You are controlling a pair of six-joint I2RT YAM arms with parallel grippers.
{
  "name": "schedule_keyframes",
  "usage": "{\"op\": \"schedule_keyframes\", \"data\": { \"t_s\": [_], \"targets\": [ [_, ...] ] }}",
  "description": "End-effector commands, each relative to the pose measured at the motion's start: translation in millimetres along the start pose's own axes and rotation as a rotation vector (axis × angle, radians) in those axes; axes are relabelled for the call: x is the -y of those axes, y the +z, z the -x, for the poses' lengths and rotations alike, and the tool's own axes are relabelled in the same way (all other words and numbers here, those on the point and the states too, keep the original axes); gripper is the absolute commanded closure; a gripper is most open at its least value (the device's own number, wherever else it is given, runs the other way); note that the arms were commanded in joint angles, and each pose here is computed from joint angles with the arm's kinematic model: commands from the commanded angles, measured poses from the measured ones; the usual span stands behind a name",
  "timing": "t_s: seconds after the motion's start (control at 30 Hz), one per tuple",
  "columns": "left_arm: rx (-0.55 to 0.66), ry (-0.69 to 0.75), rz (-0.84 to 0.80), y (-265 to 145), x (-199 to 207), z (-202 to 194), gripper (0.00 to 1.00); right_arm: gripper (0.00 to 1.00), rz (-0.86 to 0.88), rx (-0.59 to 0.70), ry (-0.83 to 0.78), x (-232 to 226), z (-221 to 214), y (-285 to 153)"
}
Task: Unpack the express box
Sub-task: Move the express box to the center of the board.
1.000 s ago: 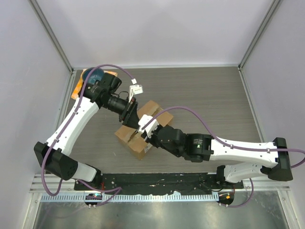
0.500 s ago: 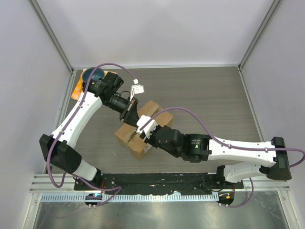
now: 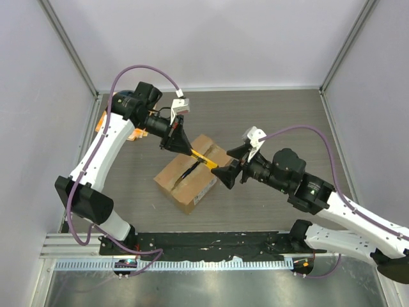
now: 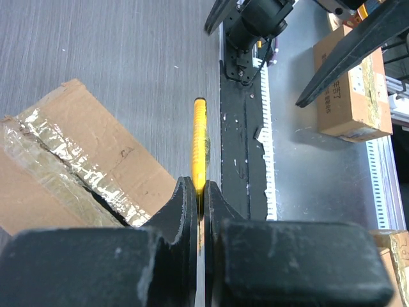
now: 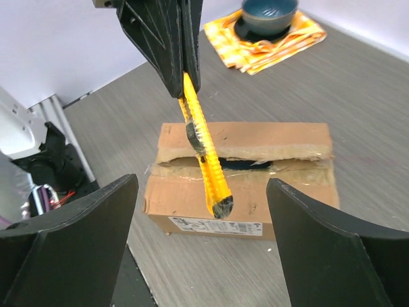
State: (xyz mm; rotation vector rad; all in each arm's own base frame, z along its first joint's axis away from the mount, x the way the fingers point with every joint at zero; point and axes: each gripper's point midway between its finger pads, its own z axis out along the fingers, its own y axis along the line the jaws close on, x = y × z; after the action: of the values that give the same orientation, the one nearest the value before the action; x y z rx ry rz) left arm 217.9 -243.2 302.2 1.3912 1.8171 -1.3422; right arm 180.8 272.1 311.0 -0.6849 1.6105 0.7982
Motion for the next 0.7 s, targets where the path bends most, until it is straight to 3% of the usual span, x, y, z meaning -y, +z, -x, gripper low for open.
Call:
{"op": "schedule_keyframes", "data": {
  "t_s": [0.0, 0.43, 0.67],
  "targets": [
    [-0.058, -0.21, -0.107, -11.5, 58.2, -19.2, 1.0, 0.12, 0.194, 0.018, 0.091, -19.0, 5.2, 10.0],
    [-0.065, -0.231, -0.116, -11.0, 68.7, -27.7, 1.0, 0.19, 0.449, 0.058, 0.241, -20.4, 17.4, 43.2],
    [-0.064, -0.238, -0.115, -11.0, 67.9, -26.0, 1.0, 0.33, 0.538, 0.008, 0.304, -29.0, -3.5, 52.1]
  ]
}}
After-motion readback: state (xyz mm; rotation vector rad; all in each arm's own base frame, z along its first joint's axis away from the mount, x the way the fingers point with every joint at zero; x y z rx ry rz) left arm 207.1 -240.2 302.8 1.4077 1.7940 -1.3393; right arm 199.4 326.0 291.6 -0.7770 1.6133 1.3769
